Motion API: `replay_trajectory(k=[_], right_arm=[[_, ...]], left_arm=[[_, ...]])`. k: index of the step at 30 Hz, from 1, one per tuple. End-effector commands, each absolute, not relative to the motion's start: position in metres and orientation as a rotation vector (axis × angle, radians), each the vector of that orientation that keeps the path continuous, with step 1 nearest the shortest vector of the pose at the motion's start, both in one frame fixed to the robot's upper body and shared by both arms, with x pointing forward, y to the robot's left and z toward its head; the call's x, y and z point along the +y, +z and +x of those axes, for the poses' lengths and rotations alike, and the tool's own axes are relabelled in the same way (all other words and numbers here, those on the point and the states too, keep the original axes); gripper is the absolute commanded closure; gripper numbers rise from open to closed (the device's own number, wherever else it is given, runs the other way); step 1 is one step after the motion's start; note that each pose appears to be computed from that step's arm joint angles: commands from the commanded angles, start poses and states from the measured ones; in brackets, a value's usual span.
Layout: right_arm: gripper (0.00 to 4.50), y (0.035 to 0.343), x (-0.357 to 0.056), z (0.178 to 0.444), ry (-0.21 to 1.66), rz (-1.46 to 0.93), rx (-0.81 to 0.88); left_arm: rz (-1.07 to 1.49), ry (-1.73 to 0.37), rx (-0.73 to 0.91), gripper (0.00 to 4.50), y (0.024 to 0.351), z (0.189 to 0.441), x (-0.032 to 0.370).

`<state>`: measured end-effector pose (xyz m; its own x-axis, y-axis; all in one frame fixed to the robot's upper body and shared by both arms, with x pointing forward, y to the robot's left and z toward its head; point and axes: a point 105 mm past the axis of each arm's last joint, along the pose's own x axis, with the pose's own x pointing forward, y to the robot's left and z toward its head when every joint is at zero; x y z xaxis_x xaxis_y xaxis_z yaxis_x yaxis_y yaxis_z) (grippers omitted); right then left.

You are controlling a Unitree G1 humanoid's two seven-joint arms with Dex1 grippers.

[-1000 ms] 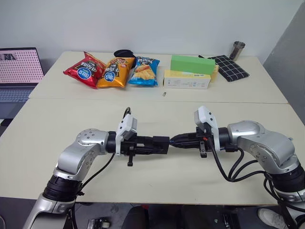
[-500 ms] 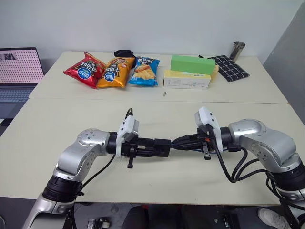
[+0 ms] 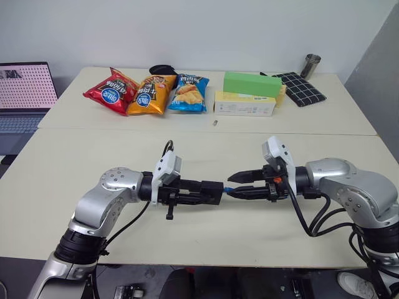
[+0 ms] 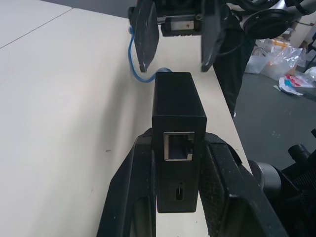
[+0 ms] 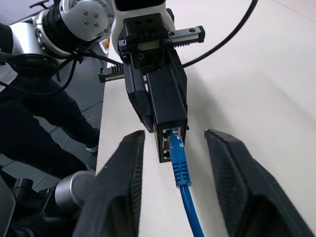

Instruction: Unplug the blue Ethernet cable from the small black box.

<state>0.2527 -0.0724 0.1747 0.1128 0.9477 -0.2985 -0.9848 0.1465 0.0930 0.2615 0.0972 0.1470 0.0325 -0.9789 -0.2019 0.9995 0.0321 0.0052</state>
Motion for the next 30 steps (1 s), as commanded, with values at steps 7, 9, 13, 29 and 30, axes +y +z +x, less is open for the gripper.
replay_trajectory(k=[7,9,13,29,30], right_arm=[[2.53,0.170,-0.064,0.252,1.392,-0.158,0.306],[2.53,0.170,-0.063,0.252,1.394,-0.158,0.305],[2.71,0.171,-0.063,0.253,1.401,-0.151,0.306],[4.48,0.175,-0.064,0.257,1.430,-0.159,0.324],[4.48,0.174,-0.065,0.257,1.432,-0.159,0.330]], left_arm=[[0.201,-1.559,0.105,3.72,0.156,0.259,0.092],[0.201,-1.558,0.105,3.72,0.156,0.259,0.092],[0.205,-1.555,0.106,3.72,0.156,0.259,0.093],[0.215,-1.596,0.119,3.72,0.153,0.251,0.093],[0.218,-1.598,0.123,3.72,0.152,0.250,0.094]])
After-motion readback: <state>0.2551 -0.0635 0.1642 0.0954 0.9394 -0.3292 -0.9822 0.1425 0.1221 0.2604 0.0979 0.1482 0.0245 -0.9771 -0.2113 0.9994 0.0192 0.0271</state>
